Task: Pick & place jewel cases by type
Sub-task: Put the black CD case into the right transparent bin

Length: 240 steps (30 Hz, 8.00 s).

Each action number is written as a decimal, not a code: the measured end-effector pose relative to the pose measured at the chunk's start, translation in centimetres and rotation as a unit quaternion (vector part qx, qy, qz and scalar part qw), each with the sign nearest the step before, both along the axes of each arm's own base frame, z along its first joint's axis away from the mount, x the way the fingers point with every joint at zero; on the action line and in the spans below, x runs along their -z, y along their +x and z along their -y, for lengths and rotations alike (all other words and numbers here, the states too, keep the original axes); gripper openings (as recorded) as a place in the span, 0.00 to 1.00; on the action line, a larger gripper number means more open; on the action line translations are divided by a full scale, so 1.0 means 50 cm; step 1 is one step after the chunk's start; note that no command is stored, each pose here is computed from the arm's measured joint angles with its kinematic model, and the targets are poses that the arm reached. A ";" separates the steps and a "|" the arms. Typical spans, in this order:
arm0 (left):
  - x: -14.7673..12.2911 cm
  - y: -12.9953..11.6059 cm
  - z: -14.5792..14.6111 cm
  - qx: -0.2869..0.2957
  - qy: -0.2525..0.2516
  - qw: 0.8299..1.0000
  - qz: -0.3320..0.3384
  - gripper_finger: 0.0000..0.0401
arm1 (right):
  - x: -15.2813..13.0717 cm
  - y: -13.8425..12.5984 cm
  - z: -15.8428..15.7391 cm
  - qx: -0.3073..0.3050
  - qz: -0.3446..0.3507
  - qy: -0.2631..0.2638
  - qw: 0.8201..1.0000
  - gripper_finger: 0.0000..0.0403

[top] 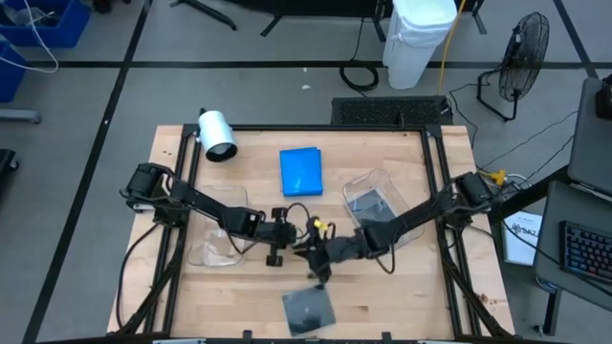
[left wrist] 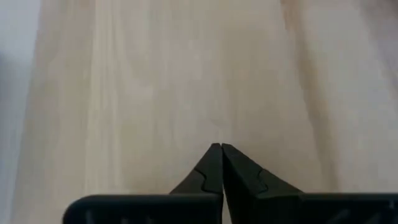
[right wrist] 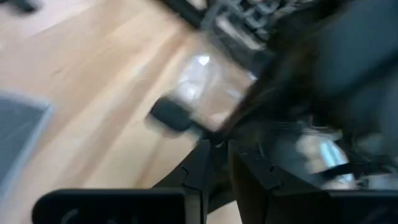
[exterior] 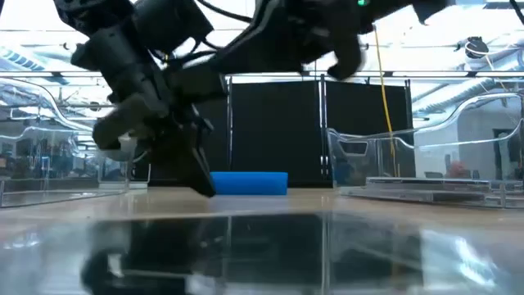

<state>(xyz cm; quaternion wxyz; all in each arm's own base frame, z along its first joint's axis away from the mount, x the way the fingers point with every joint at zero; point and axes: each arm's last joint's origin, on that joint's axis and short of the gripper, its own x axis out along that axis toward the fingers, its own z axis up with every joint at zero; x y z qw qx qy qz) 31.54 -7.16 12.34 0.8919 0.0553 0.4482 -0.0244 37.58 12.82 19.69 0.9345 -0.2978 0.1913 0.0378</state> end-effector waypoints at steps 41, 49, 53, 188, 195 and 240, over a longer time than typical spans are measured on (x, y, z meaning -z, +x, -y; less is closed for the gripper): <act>-0.030 -0.074 0.242 0.062 -0.259 0.964 -0.019 0.31 | 0.101 -0.125 -0.108 -0.015 -0.234 0.192 0.953 0.45; -0.047 -0.053 0.239 0.167 -0.167 0.968 0.086 0.13 | 0.081 -0.110 -0.122 -0.085 -0.197 0.235 0.948 0.41; -0.072 -0.029 0.232 0.186 -0.101 0.958 0.193 0.02 | 0.071 -0.103 -0.126 -0.101 -0.165 0.240 0.951 0.37; 0.025 0.191 0.251 0.206 -0.072 0.971 -0.100 0.02 | 0.066 -0.216 -0.283 -0.048 -0.109 0.094 0.988 0.00; 0.023 0.200 0.250 0.196 -0.070 0.975 -0.080 0.03 | 0.083 -0.192 -0.247 -0.009 -0.111 0.049 0.993 0.00; 0.022 0.200 0.253 0.201 -0.076 0.974 -0.077 0.01 | 0.058 -0.158 -0.229 -0.061 -0.111 0.058 0.990 0.17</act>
